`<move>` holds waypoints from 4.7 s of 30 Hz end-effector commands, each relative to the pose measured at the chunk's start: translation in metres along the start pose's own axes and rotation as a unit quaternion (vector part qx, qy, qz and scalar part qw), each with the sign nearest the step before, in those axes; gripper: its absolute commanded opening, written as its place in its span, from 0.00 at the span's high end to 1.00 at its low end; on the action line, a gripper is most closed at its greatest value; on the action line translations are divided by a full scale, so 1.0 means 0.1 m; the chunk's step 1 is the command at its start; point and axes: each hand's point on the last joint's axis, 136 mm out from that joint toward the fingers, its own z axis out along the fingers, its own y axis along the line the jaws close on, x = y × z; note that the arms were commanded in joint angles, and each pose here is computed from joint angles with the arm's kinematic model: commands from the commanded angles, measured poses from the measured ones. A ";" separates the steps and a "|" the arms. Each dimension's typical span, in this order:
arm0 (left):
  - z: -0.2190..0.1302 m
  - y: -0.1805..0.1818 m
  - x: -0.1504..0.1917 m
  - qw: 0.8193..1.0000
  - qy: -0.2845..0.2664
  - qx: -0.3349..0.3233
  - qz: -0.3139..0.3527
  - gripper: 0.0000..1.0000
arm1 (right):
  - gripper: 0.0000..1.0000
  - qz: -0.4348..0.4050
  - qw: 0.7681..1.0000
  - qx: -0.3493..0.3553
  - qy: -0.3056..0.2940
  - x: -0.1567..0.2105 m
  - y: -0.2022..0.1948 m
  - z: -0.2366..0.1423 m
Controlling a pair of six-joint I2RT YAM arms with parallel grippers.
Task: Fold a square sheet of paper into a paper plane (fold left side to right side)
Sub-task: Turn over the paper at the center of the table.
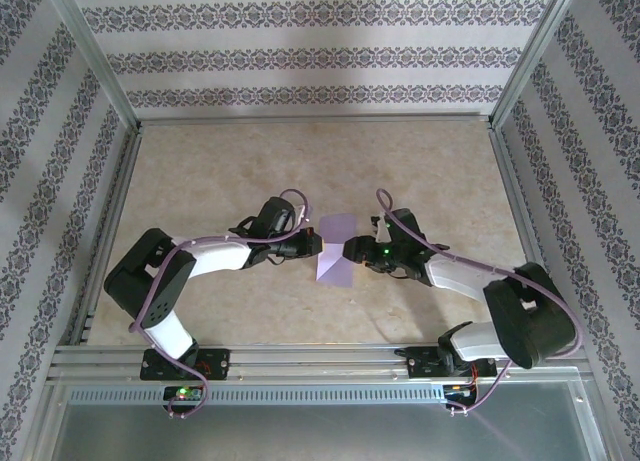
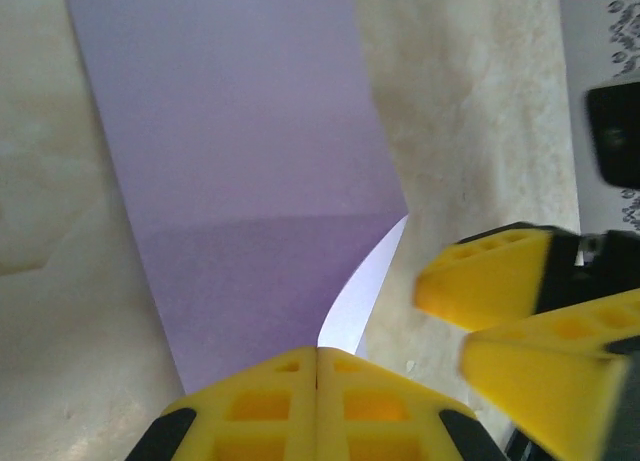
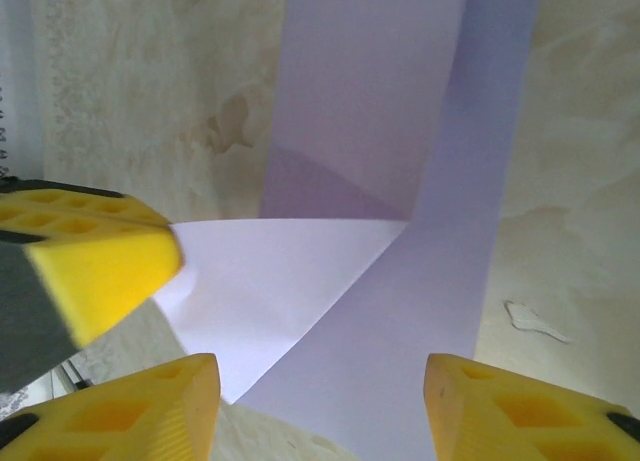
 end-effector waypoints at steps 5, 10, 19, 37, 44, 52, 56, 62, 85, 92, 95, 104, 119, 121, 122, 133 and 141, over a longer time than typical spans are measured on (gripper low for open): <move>-0.07 -0.07 -0.12 0.999 -0.036 0.017 0.001 1.00 | 0.44 -0.010 0.998 -0.052 -0.025 -0.22 0.29 0.18; -0.06 -0.04 -0.11 0.999 -0.033 0.010 0.002 1.00 | 0.50 -0.009 0.998 -0.061 -0.020 -0.26 0.32 0.34; -0.05 0.07 -0.10 0.999 -0.031 -0.015 -0.003 0.91 | 0.69 -0.018 0.998 -0.058 -0.027 -0.30 0.32 0.41; -0.97 -0.18 -0.47 0.985 -0.137 0.072 -0.072 0.10 | 1.00 -0.105 0.974 -0.132 -0.149 -0.81 0.94 -0.43; -1.45 -1.03 -0.80 0.947 -0.171 0.264 -0.068 0.05 | 1.00 -0.134 0.933 -0.230 -0.240 -1.12 1.65 -1.23; -1.49 -1.42 -0.94 0.934 -0.171 0.310 -0.051 0.05 | 1.00 -0.127 0.927 -0.265 -0.234 -1.15 1.98 -1.29; -1.47 -1.48 -0.97 0.928 -0.172 0.325 -0.057 0.05 | 1.00 -0.131 0.927 -0.276 -0.219 -1.10 2.10 -1.20; -1.42 -1.56 -0.98 0.923 -0.165 0.342 -0.057 0.10 | 1.00 -0.129 0.925 -0.290 -0.206 -1.05 2.20 -1.10; -1.24 -1.32 -0.90 0.947 -0.148 0.278 -0.066 0.93 | 0.62 -0.103 0.943 -0.216 -0.233 -1.05 1.56 -1.21; -1.24 -0.82 -0.64 0.993 -0.105 0.053 -0.004 0.97 | 0.49 -0.124 0.964 0.001 -0.236 -0.91 0.71 -1.26; -1.33 -0.62 -0.53 0.996 -0.077 -0.045 0.023 0.99 | 0.45 -0.128 0.958 0.101 -0.236 -0.86 0.35 -1.38; -1.67 -0.27 -0.42 0.872 0.009 -0.440 0.216 1.00 | 0.11 -0.110 0.921 0.314 -0.205 -0.76 -0.41 -1.72; -0.97 -0.07 -0.25 0.669 0.094 -0.674 0.298 1.00 | 0.02 -0.070 0.910 0.313 -0.264 -0.72 -0.59 -1.99; -0.77 0.01 -0.11 0.690 0.114 -0.656 0.283 1.00 | 0.02 -0.067 0.910 0.311 -0.265 -0.70 -0.61 -2.00; -0.66 0.05 -0.03 0.706 0.125 -0.642 0.271 1.00 | 0.02 -0.066 0.911 0.308 -0.265 -0.69 -0.61 -2.00; 0.24 -0.06 0.52 0.855 0.179 -0.460 0.157 0.89 | 0.02 -0.058 0.919 0.288 -0.264 -0.67 -0.60 -1.98; 0.47 -0.27 0.52 0.911 0.179 -0.355 0.105 0.74 | 0.02 -0.053 0.928 0.269 -0.254 -0.65 -0.57 -1.94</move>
